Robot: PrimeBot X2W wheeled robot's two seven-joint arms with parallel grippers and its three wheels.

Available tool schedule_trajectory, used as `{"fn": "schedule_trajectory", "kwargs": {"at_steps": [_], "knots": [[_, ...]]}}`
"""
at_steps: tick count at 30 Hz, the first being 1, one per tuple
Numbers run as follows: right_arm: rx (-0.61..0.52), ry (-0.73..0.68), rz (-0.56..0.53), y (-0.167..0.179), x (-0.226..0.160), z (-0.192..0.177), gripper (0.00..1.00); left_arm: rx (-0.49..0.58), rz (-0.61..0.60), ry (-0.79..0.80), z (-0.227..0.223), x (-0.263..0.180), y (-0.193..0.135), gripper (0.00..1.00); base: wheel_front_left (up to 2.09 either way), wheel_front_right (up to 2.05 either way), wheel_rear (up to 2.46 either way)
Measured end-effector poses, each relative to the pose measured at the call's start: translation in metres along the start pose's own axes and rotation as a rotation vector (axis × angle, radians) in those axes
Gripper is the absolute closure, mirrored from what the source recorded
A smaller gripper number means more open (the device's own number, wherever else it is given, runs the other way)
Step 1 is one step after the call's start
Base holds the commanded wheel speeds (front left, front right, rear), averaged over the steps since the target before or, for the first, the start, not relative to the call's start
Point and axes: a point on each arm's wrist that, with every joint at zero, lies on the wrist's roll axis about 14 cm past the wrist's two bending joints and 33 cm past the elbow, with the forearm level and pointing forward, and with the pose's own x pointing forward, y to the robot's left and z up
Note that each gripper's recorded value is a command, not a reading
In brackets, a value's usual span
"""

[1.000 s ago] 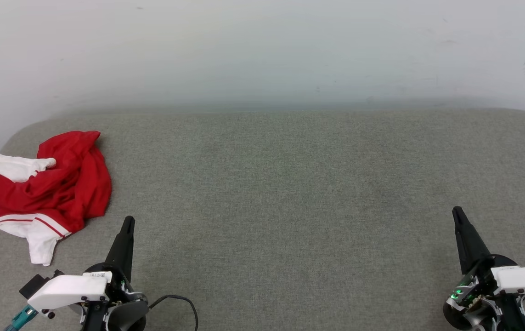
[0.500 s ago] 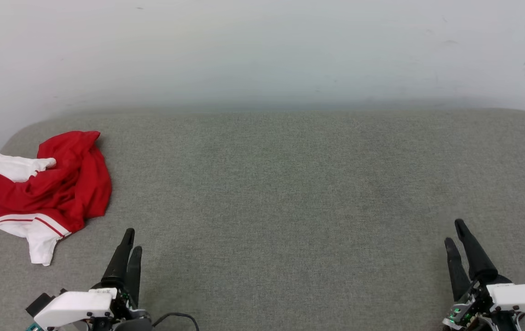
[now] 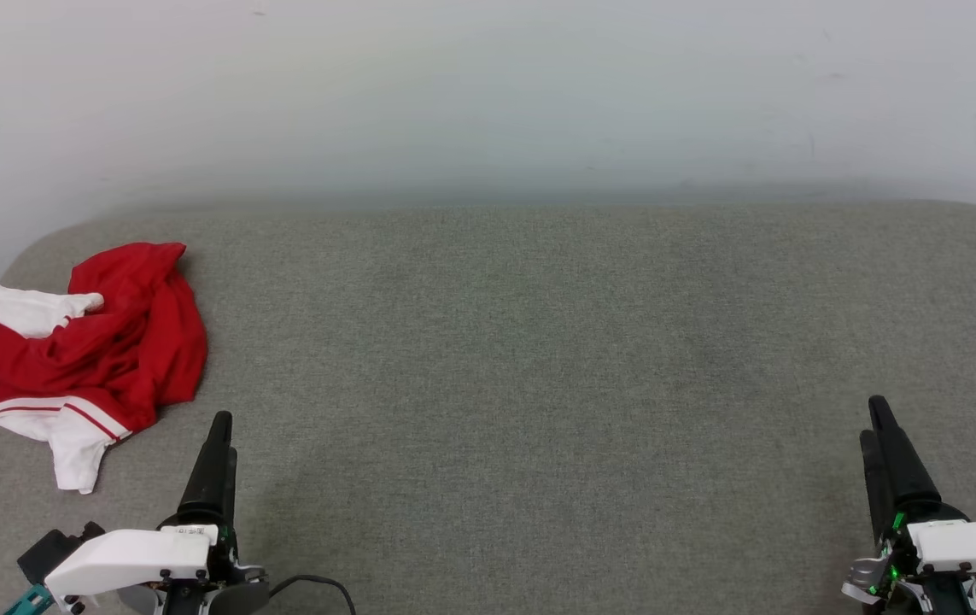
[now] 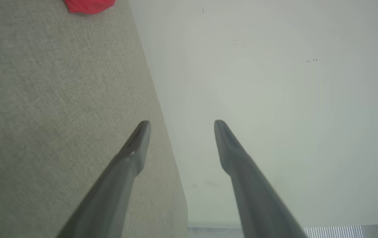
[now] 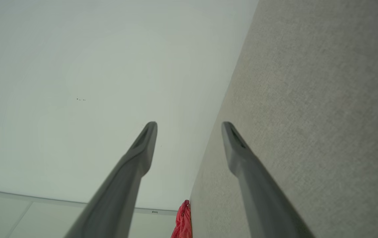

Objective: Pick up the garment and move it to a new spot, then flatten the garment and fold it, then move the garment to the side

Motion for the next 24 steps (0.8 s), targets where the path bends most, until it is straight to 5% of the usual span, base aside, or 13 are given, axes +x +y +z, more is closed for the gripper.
{"fn": "schedule_trajectory", "kwargs": {"at_steps": [24], "knots": [[-0.561, -0.037, 0.131, 0.041, -0.003, -0.003, 0.00, 0.517, 0.009, -0.050, -0.004, 0.001, -0.021, 0.00, 0.00, 0.00, 0.00]]}}
